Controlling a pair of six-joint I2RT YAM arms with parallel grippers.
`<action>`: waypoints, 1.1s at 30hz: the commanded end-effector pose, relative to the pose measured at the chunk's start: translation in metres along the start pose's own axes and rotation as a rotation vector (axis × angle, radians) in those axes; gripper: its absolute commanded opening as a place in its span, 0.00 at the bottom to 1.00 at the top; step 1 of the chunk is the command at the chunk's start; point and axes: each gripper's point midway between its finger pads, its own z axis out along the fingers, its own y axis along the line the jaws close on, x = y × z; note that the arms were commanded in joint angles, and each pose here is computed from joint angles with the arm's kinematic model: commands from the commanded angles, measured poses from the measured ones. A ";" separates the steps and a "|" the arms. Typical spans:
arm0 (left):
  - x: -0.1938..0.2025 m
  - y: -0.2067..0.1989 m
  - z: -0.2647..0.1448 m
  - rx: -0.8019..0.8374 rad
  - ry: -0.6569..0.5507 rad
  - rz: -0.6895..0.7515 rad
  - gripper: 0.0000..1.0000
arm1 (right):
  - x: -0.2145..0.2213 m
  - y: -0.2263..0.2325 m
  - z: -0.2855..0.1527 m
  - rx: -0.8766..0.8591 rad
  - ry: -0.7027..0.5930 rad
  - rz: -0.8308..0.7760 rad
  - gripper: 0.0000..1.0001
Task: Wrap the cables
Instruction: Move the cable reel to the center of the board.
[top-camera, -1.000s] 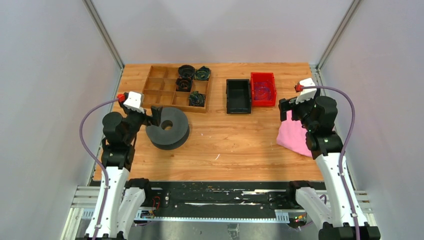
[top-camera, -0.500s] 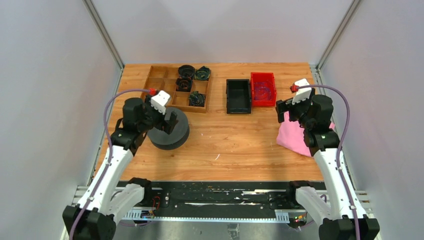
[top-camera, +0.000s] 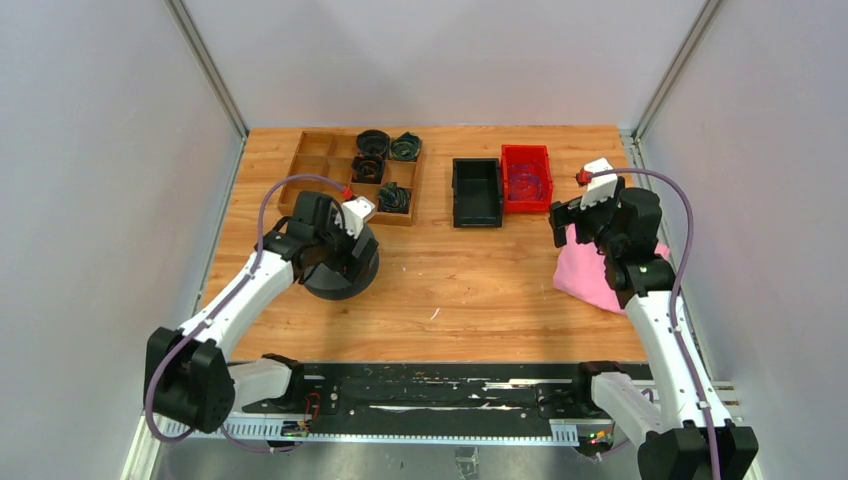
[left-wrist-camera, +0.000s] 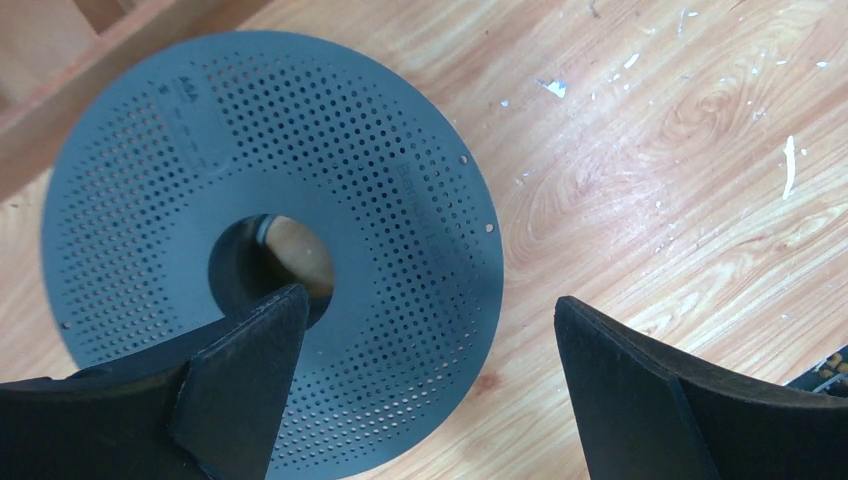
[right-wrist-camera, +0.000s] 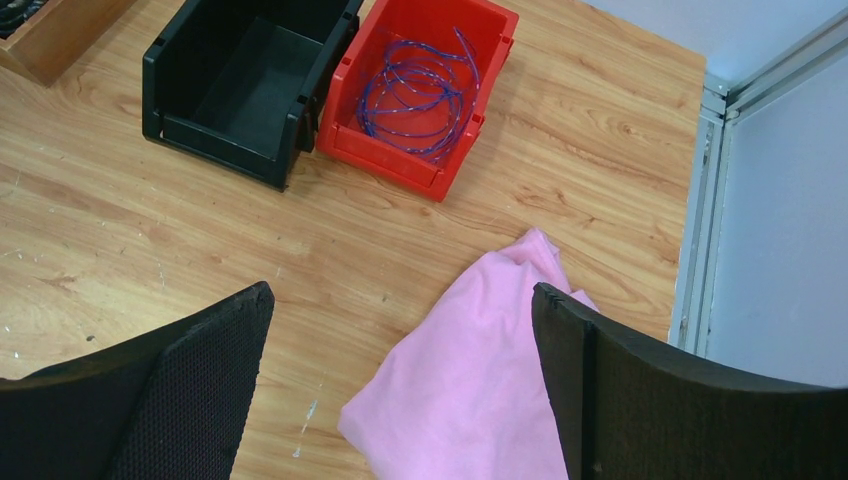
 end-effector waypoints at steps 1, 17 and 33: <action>-0.001 0.000 0.007 0.004 0.057 -0.049 0.98 | 0.002 0.004 0.003 -0.012 -0.004 -0.019 0.99; 0.016 0.004 0.028 -0.027 0.170 -0.065 0.98 | 0.003 0.002 0.003 0.003 -0.009 -0.026 0.99; 0.016 -0.051 0.045 0.081 0.219 0.073 0.94 | 0.006 0.001 0.005 0.006 -0.005 -0.036 0.99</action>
